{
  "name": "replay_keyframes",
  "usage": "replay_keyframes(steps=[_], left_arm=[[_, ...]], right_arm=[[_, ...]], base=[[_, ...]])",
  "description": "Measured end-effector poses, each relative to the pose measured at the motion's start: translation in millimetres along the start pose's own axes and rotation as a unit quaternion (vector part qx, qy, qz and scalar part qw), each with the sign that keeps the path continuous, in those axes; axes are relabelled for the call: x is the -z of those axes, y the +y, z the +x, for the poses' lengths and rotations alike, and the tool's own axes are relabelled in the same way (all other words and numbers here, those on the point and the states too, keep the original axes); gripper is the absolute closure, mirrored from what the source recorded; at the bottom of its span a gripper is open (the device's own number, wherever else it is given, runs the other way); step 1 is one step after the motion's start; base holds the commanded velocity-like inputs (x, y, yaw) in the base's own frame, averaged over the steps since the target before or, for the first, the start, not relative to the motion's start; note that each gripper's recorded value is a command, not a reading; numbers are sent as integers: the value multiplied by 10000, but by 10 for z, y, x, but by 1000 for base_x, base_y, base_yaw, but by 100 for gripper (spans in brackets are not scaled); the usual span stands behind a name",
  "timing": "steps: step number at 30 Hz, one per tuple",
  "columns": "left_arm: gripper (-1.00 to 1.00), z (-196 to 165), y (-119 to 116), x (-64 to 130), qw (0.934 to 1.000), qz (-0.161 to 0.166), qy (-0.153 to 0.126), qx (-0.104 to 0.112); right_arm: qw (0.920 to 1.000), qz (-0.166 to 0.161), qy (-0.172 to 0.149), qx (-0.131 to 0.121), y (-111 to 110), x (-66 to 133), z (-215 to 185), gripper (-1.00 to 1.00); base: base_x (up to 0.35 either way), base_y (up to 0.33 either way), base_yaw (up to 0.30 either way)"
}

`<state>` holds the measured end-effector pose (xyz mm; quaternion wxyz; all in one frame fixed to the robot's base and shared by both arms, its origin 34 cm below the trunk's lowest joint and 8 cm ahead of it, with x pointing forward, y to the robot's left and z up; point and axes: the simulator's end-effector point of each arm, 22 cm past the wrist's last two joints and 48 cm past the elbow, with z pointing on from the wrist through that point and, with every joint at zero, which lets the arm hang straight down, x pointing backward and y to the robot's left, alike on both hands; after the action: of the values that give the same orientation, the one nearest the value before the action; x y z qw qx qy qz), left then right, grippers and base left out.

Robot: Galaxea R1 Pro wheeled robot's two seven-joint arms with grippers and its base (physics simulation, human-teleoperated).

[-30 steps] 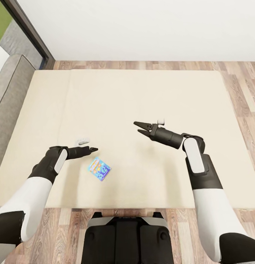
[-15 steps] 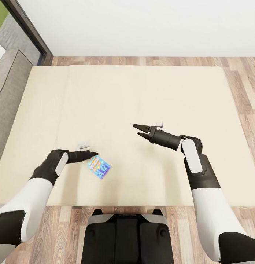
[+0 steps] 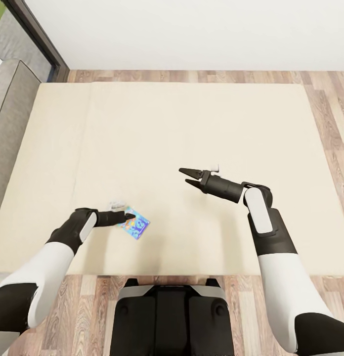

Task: Put all the toys in the child's room - the three board games (two on the bed and one on the table), the two jigsaw puzzles on the table, and the tennis ball on the table - inside the toy box on the table in the child's room.

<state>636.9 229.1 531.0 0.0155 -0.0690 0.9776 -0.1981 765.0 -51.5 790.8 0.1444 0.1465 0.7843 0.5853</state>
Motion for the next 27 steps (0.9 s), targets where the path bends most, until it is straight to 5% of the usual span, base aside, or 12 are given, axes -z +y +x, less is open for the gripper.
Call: replay_keyframes(steps=[10,27], left_arm=[[-100,64,11,-41,9997,-70,99,-208],[-100,64,13,-39,9997,-53,98,-211]], right_arm=[[10000,7,20,-24,-30,-31,43,-100],[9999,140,20,-48,-79,-58,57,-100]], base=[[0,0,0],[0,0,0]])
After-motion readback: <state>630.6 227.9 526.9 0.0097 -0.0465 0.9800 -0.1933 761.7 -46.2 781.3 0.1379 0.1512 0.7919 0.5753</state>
